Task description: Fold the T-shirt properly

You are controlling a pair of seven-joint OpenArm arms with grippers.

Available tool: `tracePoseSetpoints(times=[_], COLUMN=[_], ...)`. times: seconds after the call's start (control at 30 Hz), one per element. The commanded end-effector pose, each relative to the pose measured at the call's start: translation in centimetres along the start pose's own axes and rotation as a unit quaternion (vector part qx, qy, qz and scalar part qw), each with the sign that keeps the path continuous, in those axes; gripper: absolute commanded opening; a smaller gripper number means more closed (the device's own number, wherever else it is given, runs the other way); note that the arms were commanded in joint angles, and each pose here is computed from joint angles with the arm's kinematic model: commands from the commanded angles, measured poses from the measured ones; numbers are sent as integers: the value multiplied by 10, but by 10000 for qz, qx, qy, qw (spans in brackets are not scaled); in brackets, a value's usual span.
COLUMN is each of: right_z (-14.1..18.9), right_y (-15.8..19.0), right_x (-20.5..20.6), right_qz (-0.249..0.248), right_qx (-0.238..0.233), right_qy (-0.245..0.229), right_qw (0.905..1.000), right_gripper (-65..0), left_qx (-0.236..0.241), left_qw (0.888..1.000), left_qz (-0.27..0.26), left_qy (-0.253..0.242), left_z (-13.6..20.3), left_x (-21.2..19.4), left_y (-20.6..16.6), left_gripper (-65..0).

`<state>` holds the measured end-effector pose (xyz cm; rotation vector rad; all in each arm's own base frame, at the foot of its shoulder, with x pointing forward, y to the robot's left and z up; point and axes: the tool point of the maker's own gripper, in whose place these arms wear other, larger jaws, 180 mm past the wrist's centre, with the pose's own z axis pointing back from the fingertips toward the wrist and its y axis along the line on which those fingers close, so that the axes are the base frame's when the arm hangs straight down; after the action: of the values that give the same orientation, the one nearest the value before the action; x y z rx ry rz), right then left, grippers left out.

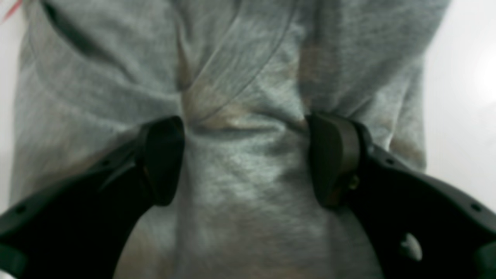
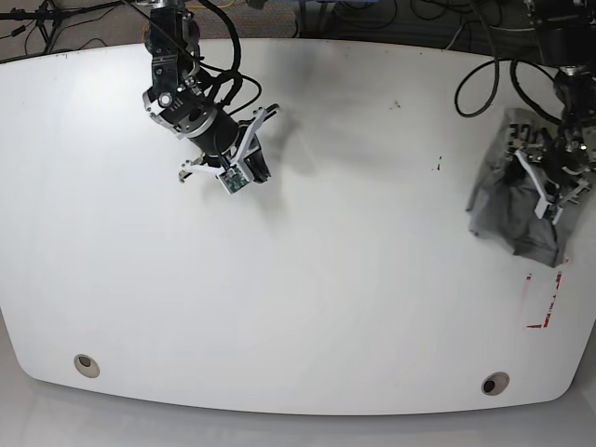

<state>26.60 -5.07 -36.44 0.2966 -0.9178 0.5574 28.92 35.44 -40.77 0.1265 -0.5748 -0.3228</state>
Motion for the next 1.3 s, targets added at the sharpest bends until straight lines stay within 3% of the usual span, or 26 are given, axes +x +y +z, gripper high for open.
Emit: tracePoseSetpoints(times=[0.0, 0.17, 0.47, 0.67, 0.97, 1.27], right_z=[6, 9, 11, 14, 26, 42], right_y=[4, 10, 12, 13, 8, -35], right_x=[16, 15, 16, 19, 39, 34], right_qz=[48, 117, 112, 119, 295, 135], right_qx=[41, 136, 139, 88, -58, -665], right_qy=[-310, -301, -331, -381, -642, -818], right_qw=[9995, 9994, 9993, 9992, 9975, 9943], right_gripper=[-612, -612, -612, -612, -612, -610], left_qx=[348, 473, 538, 682, 1000, 844], left_qw=[9918, 9879, 9870, 9879, 9891, 9856], left_qz=[-431, -578, -385, -421, -923, -1063], left_qy=[1152, 1361, 1468, 1330, 557, -1013], left_z=[11, 24, 45, 51, 71, 84], left_x=[-51, -61, -85, -71, 1, 75], left_y=[32, 56, 72, 76, 54, -11], left_gripper=[-185, -185, -185, -186, -186, -210])
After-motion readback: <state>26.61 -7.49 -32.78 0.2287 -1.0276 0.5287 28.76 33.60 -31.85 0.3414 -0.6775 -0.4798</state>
